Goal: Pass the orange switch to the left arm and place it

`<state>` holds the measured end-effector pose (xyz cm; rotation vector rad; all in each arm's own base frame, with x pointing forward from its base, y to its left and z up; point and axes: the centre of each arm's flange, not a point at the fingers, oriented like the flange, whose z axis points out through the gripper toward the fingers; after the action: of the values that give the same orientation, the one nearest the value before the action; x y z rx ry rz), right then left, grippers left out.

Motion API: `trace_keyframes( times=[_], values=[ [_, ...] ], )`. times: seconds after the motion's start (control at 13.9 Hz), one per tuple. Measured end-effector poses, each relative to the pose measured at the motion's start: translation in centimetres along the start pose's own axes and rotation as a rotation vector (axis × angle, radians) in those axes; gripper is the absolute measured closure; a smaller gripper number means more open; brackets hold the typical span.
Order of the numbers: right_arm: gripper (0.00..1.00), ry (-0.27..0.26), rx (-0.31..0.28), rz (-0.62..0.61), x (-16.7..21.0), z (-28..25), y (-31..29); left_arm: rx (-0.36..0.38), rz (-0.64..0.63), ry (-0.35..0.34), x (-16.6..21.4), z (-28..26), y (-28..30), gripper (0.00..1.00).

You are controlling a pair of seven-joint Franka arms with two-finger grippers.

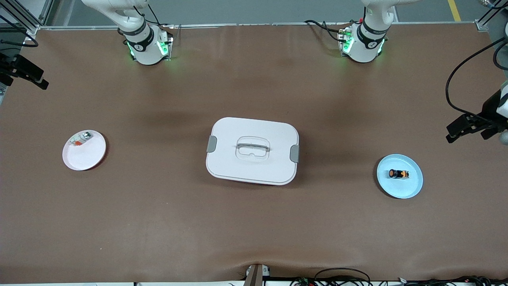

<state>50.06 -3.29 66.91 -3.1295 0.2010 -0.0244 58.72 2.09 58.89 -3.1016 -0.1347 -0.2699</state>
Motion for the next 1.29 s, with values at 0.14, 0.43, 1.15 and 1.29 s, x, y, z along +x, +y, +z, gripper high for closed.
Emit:
trace_keyframes(
  times=[0.14,0.43,1.15,1.29],
  values=[
    [0.0,0.0,0.0,0.0,0.0,0.0,0.0,-0.011,0.001,-0.004,-0.1,-2.3,0.4,0.0],
    [0.0,-0.001,0.001,-0.001,0.0,0.0,0.0,-0.018,0.036,-0.006,-0.3,-3.7,2.5,0.0],
    [0.0,0.003,0.003,-0.004,0.0,0.0,-0.2,-0.014,0.03,-0.002,-0.2,-3.9,2.2,0.0],
    [0.0,0.003,0.003,-0.003,0.0,0.0,-0.1,-0.016,0.033,-0.002,-0.2,-3.9,2.4,0.0]
  ],
)
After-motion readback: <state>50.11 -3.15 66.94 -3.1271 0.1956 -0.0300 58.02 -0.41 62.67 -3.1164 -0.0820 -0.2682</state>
